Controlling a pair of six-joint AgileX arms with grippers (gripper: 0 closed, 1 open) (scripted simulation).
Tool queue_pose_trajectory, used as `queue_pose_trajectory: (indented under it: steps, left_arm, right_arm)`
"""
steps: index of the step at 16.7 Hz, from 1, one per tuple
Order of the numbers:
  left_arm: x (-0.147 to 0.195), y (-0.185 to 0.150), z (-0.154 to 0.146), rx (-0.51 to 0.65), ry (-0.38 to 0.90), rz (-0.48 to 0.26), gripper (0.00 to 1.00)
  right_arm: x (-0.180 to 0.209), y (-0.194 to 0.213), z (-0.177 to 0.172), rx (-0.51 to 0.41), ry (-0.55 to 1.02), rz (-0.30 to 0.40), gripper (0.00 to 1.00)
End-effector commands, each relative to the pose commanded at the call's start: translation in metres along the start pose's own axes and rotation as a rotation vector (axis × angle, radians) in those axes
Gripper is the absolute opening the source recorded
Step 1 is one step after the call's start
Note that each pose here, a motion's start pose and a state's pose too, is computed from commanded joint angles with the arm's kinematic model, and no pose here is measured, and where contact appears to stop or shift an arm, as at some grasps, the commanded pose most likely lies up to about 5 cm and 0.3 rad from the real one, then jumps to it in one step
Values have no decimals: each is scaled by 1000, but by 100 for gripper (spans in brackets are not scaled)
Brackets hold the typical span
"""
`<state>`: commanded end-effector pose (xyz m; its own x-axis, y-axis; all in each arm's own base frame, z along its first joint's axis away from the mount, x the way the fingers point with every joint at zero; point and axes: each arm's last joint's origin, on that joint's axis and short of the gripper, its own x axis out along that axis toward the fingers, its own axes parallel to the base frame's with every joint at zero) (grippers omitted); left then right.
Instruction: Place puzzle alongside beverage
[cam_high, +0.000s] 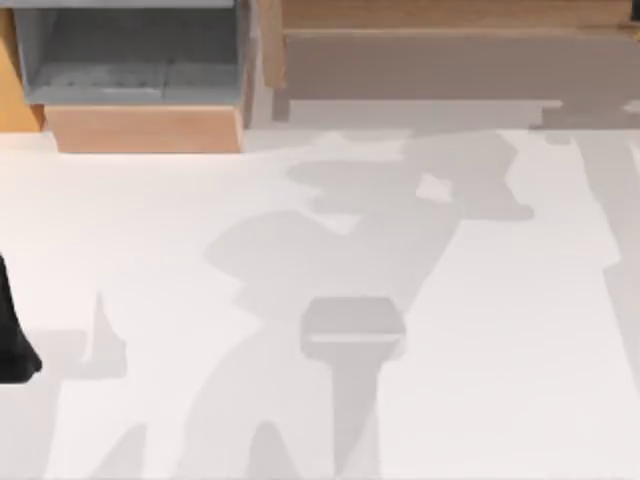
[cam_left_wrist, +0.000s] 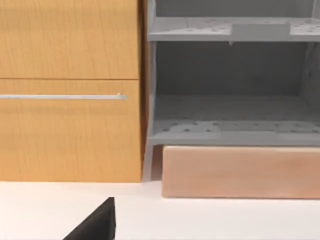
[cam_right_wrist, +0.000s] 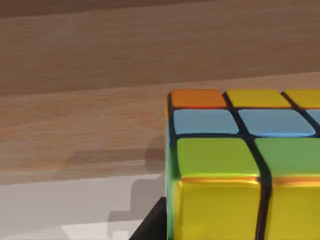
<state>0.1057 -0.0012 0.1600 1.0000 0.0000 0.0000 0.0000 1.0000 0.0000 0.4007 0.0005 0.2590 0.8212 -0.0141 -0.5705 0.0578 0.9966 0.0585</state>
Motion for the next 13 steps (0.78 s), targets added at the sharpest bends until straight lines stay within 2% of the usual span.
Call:
queue_pose_trajectory:
  steps: [7,10,13]
  left_arm:
    - [0,0,0,0,0,0,100]
    - [0,0,0,0,0,0,100]
    - [0,0,0,0,0,0,100]
  right_arm:
    - [-24,19,-85,-68,725,-3,0]
    - [-31,16,-108,-79,907,-21,0]
    - [-33,11,-115,-74,963,-33,0]
